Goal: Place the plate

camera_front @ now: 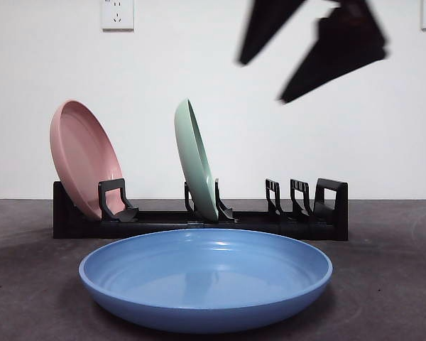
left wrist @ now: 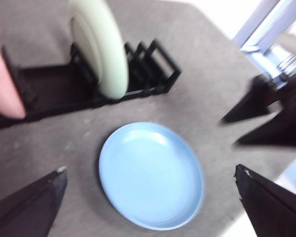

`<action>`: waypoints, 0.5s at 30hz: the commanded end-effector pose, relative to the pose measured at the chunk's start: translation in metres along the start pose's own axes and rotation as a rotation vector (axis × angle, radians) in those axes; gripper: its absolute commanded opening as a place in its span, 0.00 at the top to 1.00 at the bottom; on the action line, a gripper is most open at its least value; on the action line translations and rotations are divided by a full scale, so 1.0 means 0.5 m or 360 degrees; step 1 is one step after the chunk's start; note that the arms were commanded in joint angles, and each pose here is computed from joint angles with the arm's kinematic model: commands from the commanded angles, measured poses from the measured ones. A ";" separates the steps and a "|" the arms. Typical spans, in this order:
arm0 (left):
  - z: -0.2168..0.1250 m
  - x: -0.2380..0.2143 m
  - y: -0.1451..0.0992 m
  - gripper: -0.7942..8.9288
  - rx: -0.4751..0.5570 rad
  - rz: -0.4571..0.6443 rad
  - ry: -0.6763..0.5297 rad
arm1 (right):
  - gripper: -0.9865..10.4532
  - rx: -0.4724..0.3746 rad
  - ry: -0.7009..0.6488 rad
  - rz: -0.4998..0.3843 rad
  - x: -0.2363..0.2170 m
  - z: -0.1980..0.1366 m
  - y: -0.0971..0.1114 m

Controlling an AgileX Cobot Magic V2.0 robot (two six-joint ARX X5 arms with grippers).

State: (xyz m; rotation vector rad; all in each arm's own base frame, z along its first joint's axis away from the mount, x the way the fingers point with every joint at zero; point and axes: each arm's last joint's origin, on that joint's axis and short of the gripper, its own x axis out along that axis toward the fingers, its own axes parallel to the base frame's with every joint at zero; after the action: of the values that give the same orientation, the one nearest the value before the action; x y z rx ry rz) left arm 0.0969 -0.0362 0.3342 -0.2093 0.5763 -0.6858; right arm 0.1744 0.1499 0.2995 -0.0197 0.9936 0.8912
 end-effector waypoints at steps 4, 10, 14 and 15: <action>0.024 0.039 0.013 0.34 -0.0045 0.0078 0.0104 | 0.64 0.0064 -0.0117 -0.0123 -0.077 -0.011 -0.046; 0.058 0.101 0.029 0.34 -0.0128 0.0103 0.0276 | 0.64 0.0135 -0.0291 -0.0170 -0.144 -0.042 -0.063; 0.088 0.140 0.034 0.34 -0.0140 0.0179 0.0385 | 0.64 0.0186 -0.0380 -0.0188 -0.168 -0.077 -0.071; 0.097 0.150 0.034 0.34 -0.0140 0.0204 0.0413 | 0.64 0.0200 -0.0397 -0.0189 -0.171 -0.089 -0.074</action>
State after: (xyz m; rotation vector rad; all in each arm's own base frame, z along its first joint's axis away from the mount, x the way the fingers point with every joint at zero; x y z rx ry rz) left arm 0.1745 -0.0687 0.3284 -0.1706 0.8712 -0.5728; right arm 0.1476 0.0546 0.3243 0.1388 0.8070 0.6940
